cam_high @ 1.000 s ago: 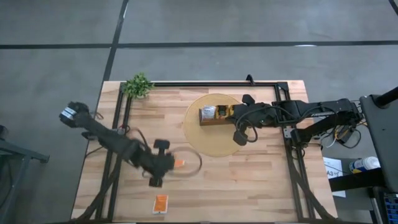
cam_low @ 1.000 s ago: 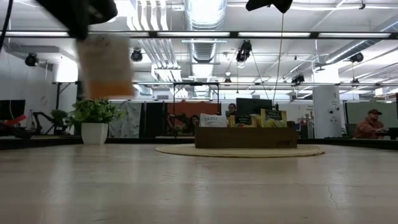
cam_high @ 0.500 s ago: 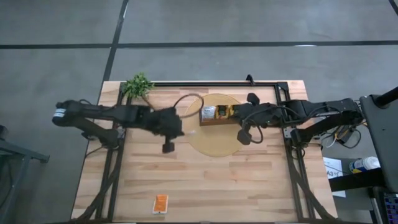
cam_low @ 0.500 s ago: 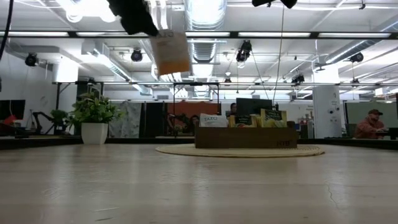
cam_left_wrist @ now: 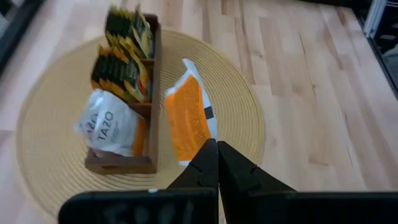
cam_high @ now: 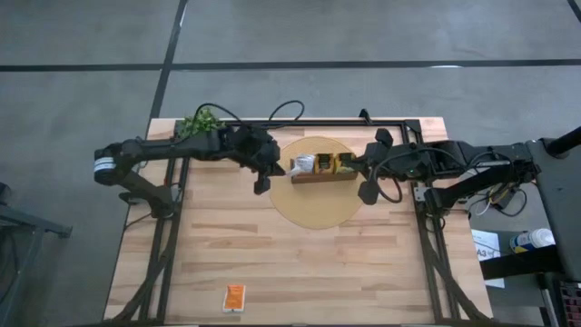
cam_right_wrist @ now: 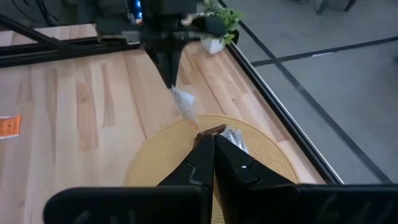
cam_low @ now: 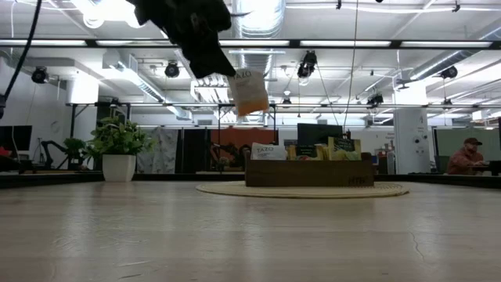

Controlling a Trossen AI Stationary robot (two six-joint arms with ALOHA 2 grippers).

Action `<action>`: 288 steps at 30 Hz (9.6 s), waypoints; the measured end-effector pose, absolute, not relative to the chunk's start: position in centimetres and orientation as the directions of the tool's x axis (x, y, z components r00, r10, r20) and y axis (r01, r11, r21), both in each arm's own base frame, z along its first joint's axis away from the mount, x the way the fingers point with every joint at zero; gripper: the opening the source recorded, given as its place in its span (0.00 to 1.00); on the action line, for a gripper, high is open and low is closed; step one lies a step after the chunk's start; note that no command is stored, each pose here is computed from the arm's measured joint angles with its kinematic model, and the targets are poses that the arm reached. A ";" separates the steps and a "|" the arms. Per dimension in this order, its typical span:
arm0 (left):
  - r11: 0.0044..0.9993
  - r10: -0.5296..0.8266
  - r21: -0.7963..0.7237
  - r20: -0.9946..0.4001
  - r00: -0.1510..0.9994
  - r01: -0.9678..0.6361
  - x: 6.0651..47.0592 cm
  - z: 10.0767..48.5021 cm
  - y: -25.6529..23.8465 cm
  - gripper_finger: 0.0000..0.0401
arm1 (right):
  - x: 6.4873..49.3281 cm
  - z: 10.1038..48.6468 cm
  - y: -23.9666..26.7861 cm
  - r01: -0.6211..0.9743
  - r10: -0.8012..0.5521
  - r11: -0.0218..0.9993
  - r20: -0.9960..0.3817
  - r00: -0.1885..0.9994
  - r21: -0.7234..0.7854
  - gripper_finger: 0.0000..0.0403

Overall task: Pick & Place Tea
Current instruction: Put the top white tea bag into the left section of the wooden organizer, then put the white tea bag into the left section of the wooden organizer

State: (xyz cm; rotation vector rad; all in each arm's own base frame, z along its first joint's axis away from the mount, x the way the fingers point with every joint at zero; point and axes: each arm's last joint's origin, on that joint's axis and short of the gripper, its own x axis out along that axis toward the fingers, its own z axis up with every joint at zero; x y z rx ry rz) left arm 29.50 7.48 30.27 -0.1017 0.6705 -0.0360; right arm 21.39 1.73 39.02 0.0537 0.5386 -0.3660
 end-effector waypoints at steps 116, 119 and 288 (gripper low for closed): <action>0.890 -0.431 -0.450 -0.773 0.465 0.075 25.7 27.9 -6.5 0.32 | 20.8 38.5 1.6 0.364 -0.360 0.925 -0.557 0.749 -0.108 0.02; 0.884 -0.447 -0.454 -0.755 0.479 0.109 24.4 27.1 -8.8 0.32 | 20.8 38.5 1.6 0.364 -0.360 0.925 -0.557 0.749 -0.108 0.02; 0.990 0.019 0.045 -0.983 0.184 0.137 19.4 16.4 -27.0 0.00 | 20.8 38.6 1.5 0.384 -0.379 0.917 -0.549 0.745 -0.112 0.02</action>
